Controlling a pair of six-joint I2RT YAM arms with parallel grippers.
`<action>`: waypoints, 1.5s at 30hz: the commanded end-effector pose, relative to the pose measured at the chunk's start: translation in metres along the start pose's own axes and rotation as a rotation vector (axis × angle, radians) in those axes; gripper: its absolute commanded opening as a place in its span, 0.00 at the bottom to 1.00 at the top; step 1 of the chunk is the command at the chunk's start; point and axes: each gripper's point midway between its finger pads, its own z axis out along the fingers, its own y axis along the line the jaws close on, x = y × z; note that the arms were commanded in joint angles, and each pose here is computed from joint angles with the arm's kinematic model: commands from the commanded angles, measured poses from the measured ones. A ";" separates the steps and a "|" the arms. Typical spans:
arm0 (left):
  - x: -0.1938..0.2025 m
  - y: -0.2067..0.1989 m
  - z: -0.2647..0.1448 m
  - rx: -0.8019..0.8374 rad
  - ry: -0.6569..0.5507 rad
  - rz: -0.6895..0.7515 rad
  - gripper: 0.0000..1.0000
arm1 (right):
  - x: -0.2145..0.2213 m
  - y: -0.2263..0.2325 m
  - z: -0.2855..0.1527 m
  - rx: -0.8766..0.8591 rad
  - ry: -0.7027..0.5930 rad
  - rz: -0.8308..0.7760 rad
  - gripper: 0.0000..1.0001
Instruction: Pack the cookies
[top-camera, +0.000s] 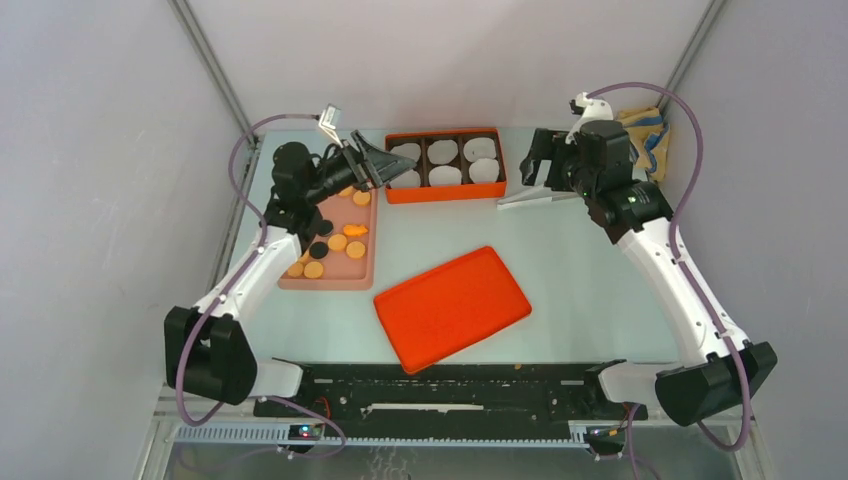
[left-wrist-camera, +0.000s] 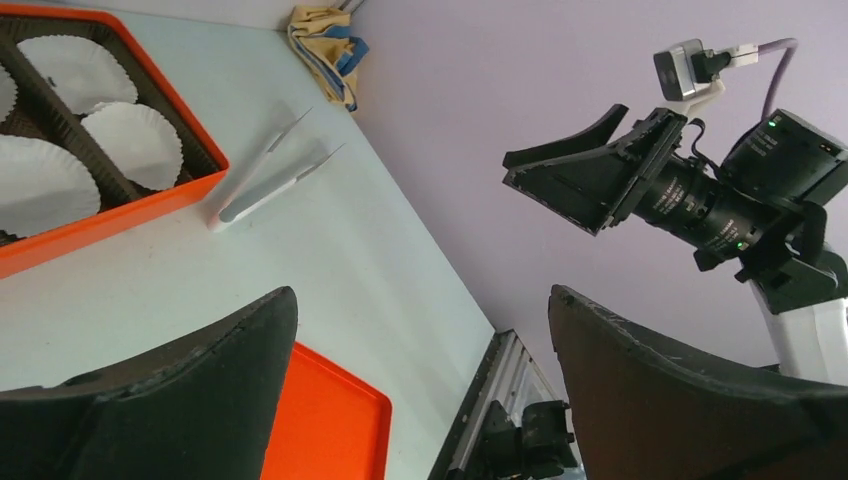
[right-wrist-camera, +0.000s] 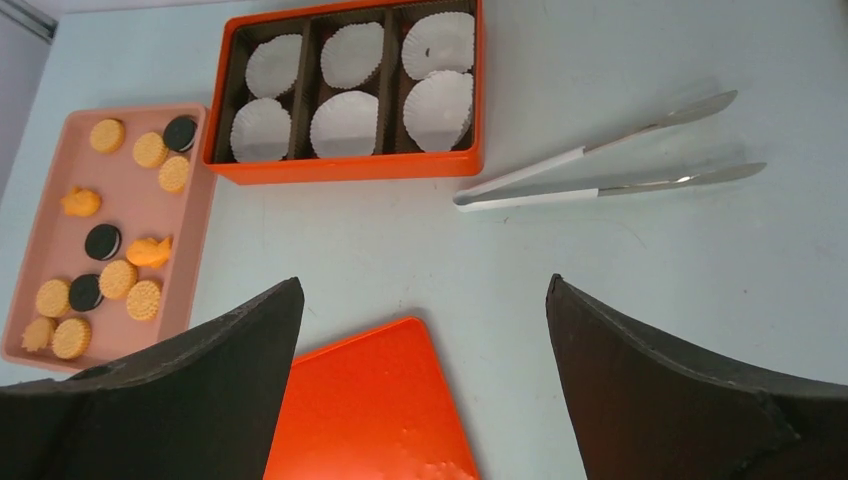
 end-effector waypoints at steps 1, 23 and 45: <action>-0.028 -0.013 0.000 -0.016 -0.050 0.045 1.00 | 0.002 -0.002 0.009 0.071 -0.003 -0.046 1.00; -0.057 0.110 -0.013 -0.712 -0.171 0.214 1.00 | 0.104 -0.099 0.171 0.422 0.398 0.001 1.00; -0.012 0.140 -0.023 -0.766 -0.054 0.218 1.00 | 0.226 -0.138 0.185 0.456 0.669 0.199 0.64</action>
